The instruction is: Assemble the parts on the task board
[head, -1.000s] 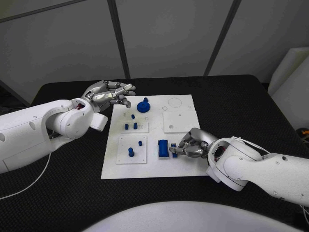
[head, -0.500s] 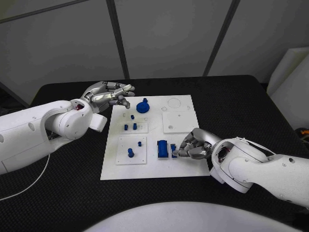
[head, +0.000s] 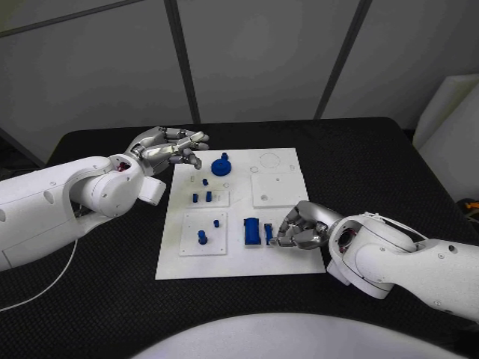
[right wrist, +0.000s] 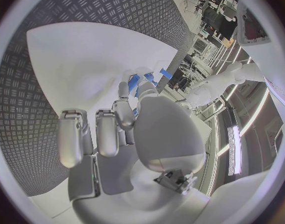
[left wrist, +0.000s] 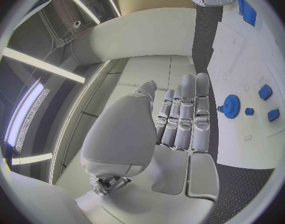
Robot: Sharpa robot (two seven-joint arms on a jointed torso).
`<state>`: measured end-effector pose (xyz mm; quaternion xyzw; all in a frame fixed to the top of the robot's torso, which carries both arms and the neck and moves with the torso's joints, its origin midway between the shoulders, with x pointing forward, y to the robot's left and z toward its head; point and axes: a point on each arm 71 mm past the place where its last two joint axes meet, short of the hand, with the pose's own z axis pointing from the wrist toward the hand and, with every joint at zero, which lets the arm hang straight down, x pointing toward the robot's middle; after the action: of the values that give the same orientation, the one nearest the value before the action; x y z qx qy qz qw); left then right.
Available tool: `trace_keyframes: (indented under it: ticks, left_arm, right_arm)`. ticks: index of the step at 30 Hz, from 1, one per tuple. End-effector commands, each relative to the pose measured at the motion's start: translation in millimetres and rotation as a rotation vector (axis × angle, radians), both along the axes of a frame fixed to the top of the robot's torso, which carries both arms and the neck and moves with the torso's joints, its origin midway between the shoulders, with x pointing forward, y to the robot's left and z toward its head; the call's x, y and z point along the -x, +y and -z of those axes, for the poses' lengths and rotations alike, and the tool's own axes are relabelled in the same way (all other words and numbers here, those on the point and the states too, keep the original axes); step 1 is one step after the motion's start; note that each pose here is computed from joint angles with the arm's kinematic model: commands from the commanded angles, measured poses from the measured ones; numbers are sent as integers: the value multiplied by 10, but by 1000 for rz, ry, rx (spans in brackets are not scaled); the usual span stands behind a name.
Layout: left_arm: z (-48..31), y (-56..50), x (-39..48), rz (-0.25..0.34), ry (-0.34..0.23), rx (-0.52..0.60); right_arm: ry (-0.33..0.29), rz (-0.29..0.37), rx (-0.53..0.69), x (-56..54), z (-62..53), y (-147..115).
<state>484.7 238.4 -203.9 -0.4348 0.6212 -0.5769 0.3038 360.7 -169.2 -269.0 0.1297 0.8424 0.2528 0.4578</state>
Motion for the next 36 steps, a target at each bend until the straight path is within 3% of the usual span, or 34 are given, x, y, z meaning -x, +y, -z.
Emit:
trace_keyframes:
  ticks: [1,12,24,36]
  left_arm:
    - [-12,-14,2,10,-3,8]
    - [-12,-17,2,11,-3,8]
    - [-10,-17,1,12,-2,8]
    - [-8,-4,1,10,-1,7]
  right_arm:
    - [-9,-15,11,-18,9,15]
    - [-10,7,29,-84,59,26]
    - [21,-24,46,-81,92,45]
    - [2,-46,-33,-40,30,33]
